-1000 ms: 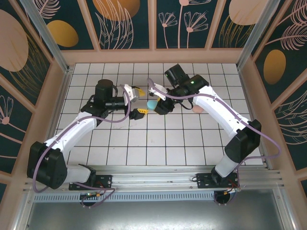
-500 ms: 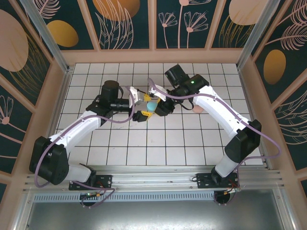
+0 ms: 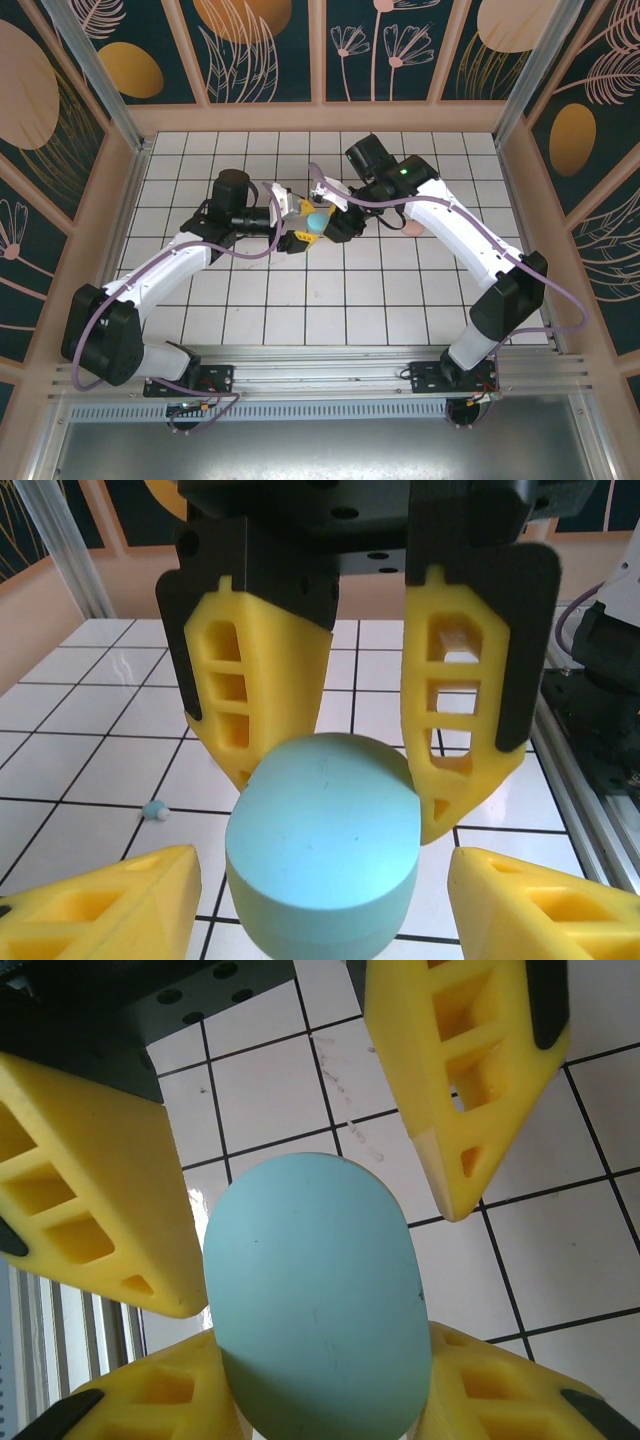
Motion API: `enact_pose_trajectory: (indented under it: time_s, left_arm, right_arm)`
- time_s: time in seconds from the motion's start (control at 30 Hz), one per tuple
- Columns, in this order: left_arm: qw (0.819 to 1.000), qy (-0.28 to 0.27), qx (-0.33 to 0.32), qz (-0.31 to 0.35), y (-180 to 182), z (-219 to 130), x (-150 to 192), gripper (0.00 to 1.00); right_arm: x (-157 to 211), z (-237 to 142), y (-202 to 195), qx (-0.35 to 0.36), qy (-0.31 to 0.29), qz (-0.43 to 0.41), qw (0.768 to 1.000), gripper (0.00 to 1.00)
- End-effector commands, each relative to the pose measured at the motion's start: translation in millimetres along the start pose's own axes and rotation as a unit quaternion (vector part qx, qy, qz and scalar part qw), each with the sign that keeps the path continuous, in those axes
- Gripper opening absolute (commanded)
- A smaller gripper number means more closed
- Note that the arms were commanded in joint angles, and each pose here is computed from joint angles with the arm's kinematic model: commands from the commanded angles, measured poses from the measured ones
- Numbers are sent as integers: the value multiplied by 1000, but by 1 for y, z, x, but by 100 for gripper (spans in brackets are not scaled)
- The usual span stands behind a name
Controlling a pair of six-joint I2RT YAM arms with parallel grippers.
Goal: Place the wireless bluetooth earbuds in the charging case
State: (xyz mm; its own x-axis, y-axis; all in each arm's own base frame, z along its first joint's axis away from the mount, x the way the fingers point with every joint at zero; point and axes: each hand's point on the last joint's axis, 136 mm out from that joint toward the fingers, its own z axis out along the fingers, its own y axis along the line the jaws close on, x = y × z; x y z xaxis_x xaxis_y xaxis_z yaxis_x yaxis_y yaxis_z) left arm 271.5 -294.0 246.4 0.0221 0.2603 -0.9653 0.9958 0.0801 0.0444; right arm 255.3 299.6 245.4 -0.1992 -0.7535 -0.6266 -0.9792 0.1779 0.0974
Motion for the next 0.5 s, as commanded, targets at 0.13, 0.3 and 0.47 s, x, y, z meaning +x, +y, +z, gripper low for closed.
enact_pose_trajectory:
  time_s: [0.13,0.3,0.47]
  left_arm:
    - [1000,-6,15,13,-6,1,-1,61]
    - [1000,-8,19,11,-5,2,-2,55]
    - [1000,-6,20,7,-6,2,1,55]
  right_arm:
    - [-9,-21,13,-7,-18,-19,1000,28]
    - [-11,-22,14,-11,-23,-20,999,28]
    - [-15,-24,15,-12,-31,-25,999,28]
